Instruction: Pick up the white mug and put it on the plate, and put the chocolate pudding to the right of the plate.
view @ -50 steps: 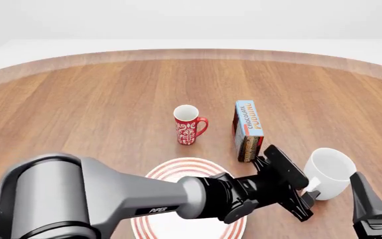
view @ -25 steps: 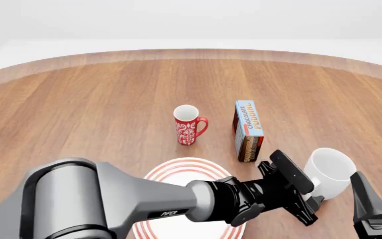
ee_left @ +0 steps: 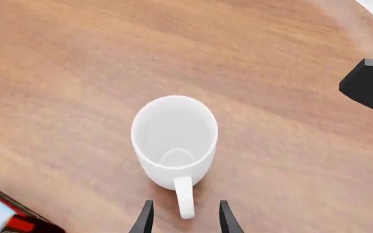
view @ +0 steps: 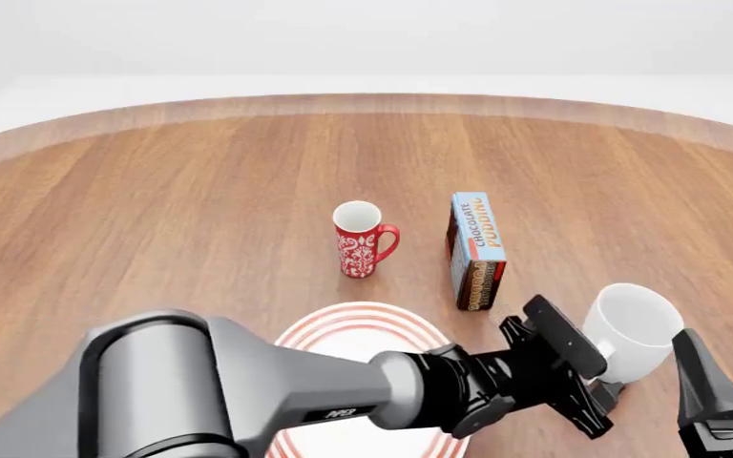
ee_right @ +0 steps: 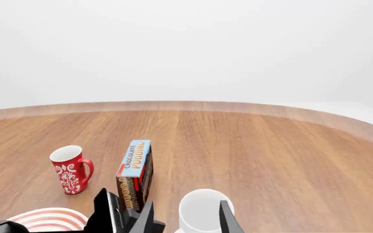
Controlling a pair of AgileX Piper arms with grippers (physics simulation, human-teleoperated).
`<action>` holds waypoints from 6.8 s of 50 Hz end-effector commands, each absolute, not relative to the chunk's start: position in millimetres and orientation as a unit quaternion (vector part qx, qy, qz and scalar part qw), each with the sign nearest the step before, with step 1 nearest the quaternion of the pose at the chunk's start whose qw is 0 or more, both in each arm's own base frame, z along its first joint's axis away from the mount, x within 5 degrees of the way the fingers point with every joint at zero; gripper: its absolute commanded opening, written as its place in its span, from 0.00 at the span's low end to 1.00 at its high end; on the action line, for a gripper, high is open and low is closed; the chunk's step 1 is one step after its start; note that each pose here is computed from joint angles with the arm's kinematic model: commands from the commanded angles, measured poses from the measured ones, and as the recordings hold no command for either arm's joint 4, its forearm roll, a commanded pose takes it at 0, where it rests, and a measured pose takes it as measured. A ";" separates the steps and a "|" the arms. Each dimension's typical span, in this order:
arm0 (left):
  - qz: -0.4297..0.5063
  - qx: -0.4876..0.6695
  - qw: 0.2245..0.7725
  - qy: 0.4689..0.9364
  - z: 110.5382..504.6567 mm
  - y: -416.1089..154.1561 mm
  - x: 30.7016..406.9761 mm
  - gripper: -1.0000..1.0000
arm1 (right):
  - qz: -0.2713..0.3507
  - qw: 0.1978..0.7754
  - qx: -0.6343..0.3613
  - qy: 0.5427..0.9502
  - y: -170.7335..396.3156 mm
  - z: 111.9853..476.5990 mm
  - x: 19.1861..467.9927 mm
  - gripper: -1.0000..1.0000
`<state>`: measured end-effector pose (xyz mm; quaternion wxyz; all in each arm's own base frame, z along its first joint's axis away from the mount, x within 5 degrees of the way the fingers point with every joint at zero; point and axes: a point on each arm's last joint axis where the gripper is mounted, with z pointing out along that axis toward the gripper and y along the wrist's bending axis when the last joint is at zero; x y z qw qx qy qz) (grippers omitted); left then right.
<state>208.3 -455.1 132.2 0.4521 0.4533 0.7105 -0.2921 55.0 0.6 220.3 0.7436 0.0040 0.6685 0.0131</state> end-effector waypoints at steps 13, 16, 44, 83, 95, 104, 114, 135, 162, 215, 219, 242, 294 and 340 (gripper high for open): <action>-0.288 0.451 0.445 0.718 118.3 -461.2 214.5 1.00 | 0.013 0.744 0.004 0.668 0.6 220.3 55.0 1.00; -0.287 0.451 0.443 0.719 116.1 -461.8 215.3 1.00 | 0.013 0.744 0.004 0.668 0.6 220.4 55.0 1.00; -0.285 0.450 0.434 0.726 101.0 -467.7 218.0 1.00 | 0.013 0.744 0.004 0.669 0.6 220.4 55.0 1.00; -0.280 0.441 0.452 0.723 116.7 -454.5 229.3 0.00 | 0.013 0.744 0.004 0.669 0.6 220.4 55.0 1.00; -0.282 0.437 0.463 0.717 129.6 -443.8 228.6 0.00 | 0.013 0.744 0.004 0.669 0.7 220.4 55.0 1.00; -0.281 0.432 0.470 0.716 135.2 -435.4 232.3 0.00 | 0.013 0.744 0.004 0.668 0.6 220.4 55.0 1.00; -0.284 0.426 0.481 0.712 148.7 -424.3 230.7 0.00 | 0.015 0.743 0.006 0.669 0.6 217.8 55.5 1.00; -0.291 0.422 0.500 0.698 175.8 -400.3 218.9 0.00 | 0.015 0.744 0.006 0.668 0.6 219.3 55.2 1.00; -0.300 0.423 0.532 0.669 218.1 -364.7 196.5 0.00 | 0.015 0.744 0.006 0.668 0.6 216.2 55.8 1.00; -0.294 0.439 0.584 0.617 285.9 -271.7 143.5 0.00 | 0.015 0.744 0.006 0.667 0.6 217.7 55.5 1.00; -0.291 0.439 0.583 0.619 284.0 -268.0 143.3 0.00 | 0.014 0.745 0.006 0.667 0.6 217.7 55.5 1.00; -0.270 0.429 0.586 0.632 280.9 -232.8 140.4 0.00 | 0.013 0.745 0.006 0.667 0.5 217.6 55.6 1.00; -0.231 0.380 0.558 0.700 228.6 -173.7 140.9 0.00 | 0.012 0.746 0.005 0.666 0.5 217.5 55.6 1.00; -0.191 0.403 0.496 0.745 192.6 -160.5 137.2 0.00 | 0.011 0.747 0.004 0.665 0.5 218.0 55.5 1.00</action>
